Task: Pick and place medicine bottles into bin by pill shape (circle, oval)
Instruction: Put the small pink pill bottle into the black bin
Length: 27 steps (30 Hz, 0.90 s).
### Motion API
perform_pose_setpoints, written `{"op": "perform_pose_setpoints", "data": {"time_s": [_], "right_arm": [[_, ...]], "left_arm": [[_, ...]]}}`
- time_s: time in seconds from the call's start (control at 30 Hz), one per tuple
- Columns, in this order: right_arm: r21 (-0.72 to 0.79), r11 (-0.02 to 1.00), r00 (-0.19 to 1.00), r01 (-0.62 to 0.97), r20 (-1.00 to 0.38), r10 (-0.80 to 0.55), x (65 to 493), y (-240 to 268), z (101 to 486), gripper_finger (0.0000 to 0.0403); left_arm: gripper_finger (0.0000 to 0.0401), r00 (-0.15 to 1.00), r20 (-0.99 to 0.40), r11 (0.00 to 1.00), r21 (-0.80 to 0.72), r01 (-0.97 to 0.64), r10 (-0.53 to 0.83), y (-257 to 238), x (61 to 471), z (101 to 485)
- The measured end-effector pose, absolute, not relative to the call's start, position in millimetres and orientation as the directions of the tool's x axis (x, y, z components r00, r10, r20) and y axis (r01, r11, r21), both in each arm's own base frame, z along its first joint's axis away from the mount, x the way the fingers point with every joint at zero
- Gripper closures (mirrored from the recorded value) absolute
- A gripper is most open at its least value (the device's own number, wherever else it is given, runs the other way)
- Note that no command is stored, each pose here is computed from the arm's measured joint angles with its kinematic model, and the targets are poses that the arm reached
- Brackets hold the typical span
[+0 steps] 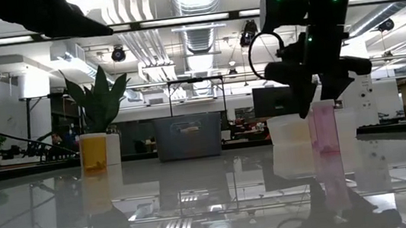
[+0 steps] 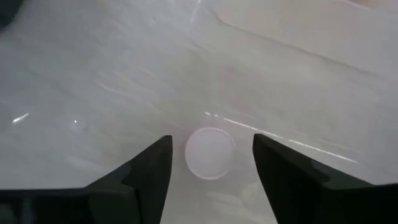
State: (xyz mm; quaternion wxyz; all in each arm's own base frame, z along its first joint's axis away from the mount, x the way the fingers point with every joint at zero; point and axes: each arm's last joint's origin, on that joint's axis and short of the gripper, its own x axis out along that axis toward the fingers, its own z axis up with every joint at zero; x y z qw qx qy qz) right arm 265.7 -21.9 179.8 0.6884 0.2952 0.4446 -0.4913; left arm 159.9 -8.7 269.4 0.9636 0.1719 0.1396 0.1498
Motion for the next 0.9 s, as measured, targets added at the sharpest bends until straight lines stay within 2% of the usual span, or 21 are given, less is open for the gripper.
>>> {"op": "perform_pose_setpoints", "data": {"time_s": [0.57,0.9], "right_arm": [[-0.017,0.345,0.136,0.939,-0.900,-0.415,266,-22,178,0.0301],[0.006,0.388,0.177,0.922,-0.896,-0.407,273,-22,193,0.0291]], "left_arm": [[0.0178,0.917,-0.213,0.896,0.372,-0.242,0.337,-9,159,270],[0.0178,0.921,-0.196,0.889,0.388,-0.242,0.336,-8,156,263]]}}
